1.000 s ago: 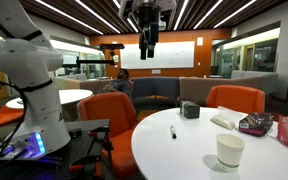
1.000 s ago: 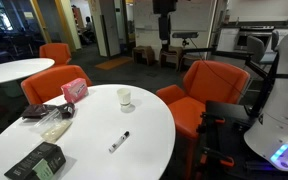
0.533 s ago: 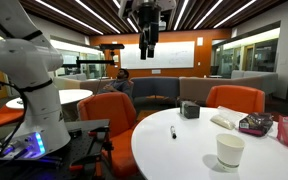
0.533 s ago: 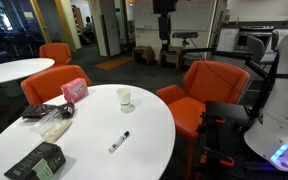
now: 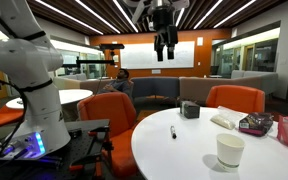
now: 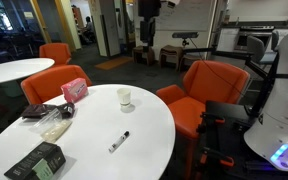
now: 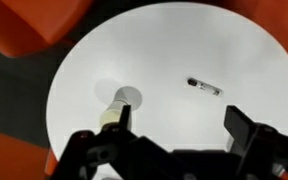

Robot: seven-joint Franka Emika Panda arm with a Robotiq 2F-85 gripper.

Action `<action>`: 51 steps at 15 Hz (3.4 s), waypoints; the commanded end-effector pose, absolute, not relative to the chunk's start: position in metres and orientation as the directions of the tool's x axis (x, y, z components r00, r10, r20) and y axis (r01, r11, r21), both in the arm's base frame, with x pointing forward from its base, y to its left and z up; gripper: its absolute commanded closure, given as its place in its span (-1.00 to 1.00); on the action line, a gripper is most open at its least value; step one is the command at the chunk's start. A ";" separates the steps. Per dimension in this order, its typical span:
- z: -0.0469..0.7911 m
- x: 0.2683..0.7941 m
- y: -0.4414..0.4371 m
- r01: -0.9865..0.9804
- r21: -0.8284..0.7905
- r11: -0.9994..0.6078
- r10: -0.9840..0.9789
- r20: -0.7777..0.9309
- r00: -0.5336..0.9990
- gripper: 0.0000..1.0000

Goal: Move the cup towards you

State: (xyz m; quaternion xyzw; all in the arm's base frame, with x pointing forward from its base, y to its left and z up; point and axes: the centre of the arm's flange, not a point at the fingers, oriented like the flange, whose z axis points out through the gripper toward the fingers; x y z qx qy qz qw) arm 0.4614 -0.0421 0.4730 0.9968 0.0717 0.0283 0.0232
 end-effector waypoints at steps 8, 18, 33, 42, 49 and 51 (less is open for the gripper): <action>0.364 0.624 -0.068 0.114 0.110 -0.987 0.115 0.003 0.993 -1.00; 0.236 0.695 -0.097 0.099 0.187 -0.977 0.073 -0.142 0.987 -1.00; 0.181 0.698 -0.085 0.114 0.155 -0.981 0.076 -0.230 0.970 -0.29; 0.189 0.695 -0.086 0.122 0.170 -0.978 0.083 -0.222 0.972 1.00; 0.219 0.678 -0.077 0.119 0.171 -0.978 0.089 -0.172 0.981 0.98; 0.224 0.663 -0.071 0.122 0.159 -0.980 0.094 -0.170 0.981 0.98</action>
